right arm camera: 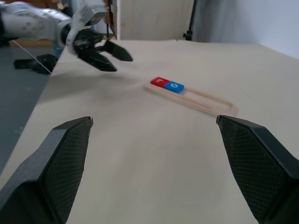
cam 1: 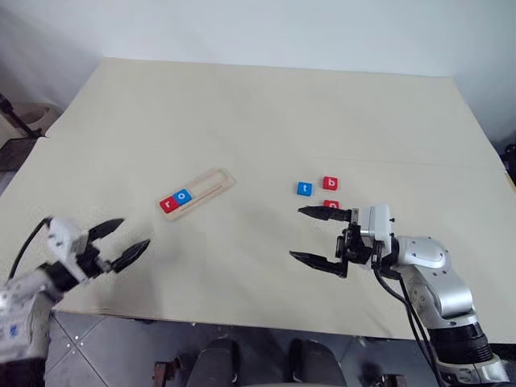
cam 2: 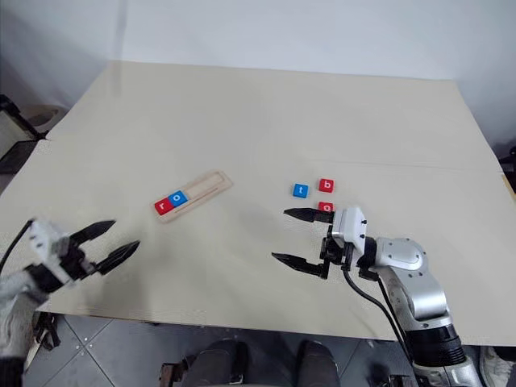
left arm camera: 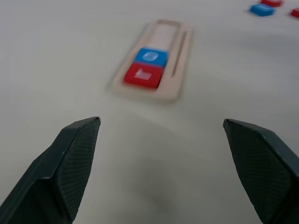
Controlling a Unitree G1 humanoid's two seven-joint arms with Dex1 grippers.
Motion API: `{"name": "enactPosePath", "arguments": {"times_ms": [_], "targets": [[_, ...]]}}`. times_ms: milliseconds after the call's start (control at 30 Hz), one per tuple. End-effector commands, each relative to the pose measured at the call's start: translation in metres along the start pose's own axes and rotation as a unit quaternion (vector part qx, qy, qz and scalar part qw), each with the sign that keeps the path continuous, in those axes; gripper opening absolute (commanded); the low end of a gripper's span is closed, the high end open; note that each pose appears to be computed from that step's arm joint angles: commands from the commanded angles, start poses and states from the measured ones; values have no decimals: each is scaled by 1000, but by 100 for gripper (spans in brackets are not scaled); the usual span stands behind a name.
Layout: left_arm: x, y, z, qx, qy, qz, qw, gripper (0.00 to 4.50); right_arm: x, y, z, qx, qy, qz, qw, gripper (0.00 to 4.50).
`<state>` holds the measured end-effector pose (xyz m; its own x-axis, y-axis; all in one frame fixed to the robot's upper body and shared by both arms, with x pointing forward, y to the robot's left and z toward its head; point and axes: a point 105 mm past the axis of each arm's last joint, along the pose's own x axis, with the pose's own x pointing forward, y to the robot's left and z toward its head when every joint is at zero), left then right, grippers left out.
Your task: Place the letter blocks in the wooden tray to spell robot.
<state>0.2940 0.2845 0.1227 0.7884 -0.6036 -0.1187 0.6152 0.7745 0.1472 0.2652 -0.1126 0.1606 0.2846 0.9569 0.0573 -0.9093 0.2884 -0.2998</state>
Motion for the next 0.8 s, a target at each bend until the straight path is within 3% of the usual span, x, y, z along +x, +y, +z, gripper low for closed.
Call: {"name": "enactPosePath", "arguments": {"times_ms": [33, 300, 533, 567, 667, 800], "targets": [[16, 16, 0, 28, 39, -10, 999, 450, -4, 2, 12, -24, -10, -12, 1000, 445], [41, 21, -8, 38, 98, -73, 992, 450, -3, 6, 15, -22, -12, -33, 999, 445], [49, 21, -18, 35, 125, -74, 989, 450, -5, 7, 13, -25, -12, -46, 999, 445], [50, 20, -19, 35, 126, -76, 989, 408, -5, 7, 13, -26, -12, -48, 998, 450], [52, 19, -19, 33, 124, -78, 989, 339, -5, 6, 13, -30, -12, -52, 998, 450], [56, 14, -12, 38, 102, -90, 990, 339, -9, 5, 13, -32, -7, -57, 998, 450]]}}
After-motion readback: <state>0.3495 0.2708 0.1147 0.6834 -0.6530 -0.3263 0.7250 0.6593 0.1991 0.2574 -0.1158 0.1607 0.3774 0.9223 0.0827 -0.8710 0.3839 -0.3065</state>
